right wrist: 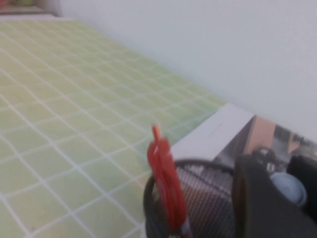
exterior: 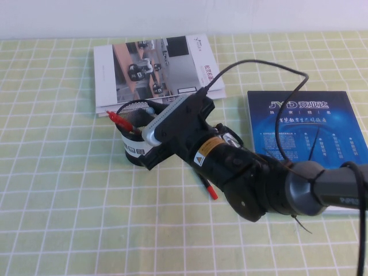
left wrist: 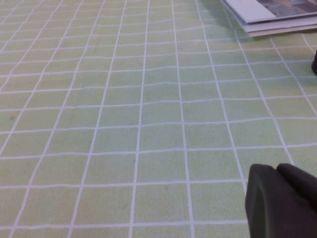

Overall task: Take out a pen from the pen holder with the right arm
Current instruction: 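Take a marker out of the pen holder and lay it on the table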

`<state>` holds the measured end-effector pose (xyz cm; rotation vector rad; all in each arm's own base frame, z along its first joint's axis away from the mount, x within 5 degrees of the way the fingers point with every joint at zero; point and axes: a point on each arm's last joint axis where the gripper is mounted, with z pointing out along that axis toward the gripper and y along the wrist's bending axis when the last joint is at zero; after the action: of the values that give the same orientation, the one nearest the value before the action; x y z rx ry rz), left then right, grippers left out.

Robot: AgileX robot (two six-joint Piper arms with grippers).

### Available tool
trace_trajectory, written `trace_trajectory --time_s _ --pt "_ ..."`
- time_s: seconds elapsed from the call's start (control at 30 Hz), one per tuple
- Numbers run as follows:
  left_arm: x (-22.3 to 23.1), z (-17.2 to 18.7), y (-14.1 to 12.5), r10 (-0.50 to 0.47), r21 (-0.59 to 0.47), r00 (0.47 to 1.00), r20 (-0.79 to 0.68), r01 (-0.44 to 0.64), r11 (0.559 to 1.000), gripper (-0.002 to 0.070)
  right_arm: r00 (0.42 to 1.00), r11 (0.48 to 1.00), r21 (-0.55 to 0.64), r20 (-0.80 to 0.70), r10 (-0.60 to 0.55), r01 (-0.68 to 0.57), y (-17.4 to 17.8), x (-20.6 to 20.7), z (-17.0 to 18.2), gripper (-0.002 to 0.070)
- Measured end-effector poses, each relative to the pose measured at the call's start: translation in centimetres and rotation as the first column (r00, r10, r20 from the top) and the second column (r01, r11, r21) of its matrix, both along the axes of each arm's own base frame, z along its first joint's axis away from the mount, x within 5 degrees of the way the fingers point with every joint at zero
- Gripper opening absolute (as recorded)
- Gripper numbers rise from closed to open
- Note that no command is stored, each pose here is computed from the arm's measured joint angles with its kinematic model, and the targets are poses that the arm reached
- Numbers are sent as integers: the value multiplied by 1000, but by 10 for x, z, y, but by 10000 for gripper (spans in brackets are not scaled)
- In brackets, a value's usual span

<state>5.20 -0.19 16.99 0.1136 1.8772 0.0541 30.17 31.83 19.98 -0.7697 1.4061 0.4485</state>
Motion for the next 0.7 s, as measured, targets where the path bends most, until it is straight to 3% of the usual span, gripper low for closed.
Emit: trace_trajectory --time_s 0.53,0.7 --pt "0 0 0 0 0 1000 0 0 1000 -5 997 994 111 77 -7 -2 -30 -28 114 83" --pt "0 0 0 0 0 1000 0 0 1000 -5 998 997 57 41 -51 48 -49 -40 142 83"
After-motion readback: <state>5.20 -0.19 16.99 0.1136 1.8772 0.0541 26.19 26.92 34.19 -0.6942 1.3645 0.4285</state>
